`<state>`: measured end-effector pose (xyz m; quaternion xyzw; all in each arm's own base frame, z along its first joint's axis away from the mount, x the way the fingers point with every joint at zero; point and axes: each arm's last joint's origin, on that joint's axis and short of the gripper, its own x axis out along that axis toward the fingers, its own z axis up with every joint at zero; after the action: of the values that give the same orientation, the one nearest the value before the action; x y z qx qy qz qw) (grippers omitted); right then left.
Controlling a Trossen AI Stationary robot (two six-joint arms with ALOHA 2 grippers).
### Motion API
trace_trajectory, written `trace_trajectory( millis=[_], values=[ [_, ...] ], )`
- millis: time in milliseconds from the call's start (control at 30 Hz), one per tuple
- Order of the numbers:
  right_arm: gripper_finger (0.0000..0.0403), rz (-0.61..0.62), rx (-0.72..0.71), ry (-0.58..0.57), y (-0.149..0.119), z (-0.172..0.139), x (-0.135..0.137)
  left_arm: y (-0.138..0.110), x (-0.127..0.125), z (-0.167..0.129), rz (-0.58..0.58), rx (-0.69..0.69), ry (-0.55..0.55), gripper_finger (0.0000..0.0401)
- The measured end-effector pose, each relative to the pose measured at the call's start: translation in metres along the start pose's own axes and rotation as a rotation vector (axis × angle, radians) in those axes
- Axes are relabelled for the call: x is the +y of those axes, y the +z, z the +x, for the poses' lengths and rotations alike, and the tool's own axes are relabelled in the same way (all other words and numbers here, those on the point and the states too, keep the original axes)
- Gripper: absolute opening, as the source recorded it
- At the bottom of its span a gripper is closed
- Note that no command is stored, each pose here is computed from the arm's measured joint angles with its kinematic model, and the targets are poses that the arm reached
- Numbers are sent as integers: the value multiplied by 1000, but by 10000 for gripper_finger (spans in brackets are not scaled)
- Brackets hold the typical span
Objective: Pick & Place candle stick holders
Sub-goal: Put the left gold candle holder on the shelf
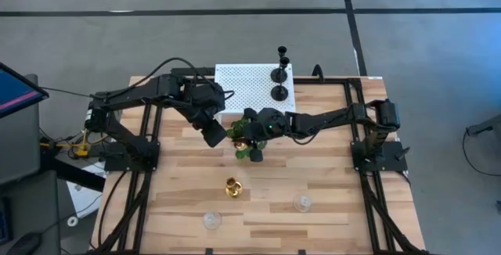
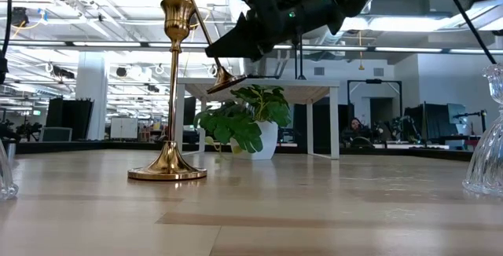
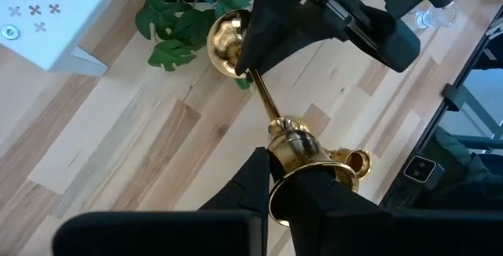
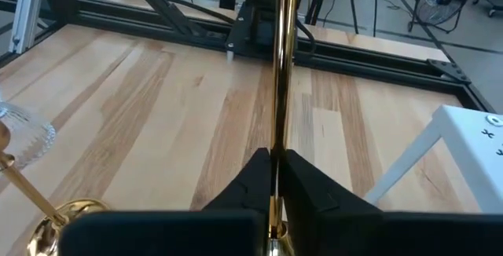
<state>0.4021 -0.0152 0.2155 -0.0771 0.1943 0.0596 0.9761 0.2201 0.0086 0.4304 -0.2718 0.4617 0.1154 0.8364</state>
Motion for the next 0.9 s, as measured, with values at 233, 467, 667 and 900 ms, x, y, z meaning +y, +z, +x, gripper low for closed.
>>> trace_trajectory(
  millis=[233,467,667,900],
  values=[
    [4,-1,-2,4,0,0,1,0,-1,0,0,13,-35,42],
    [2,-3,-5,4,6,-7,0,-6,0,-12,5,5,-94,51],
    [1,-19,37,-1,7,-15,0,-21,5,-41,19,-55,-182,52],
    [1,-28,3,-54,17,-21,-1,-36,14,-74,87,-254,-150,53]
  ],
)
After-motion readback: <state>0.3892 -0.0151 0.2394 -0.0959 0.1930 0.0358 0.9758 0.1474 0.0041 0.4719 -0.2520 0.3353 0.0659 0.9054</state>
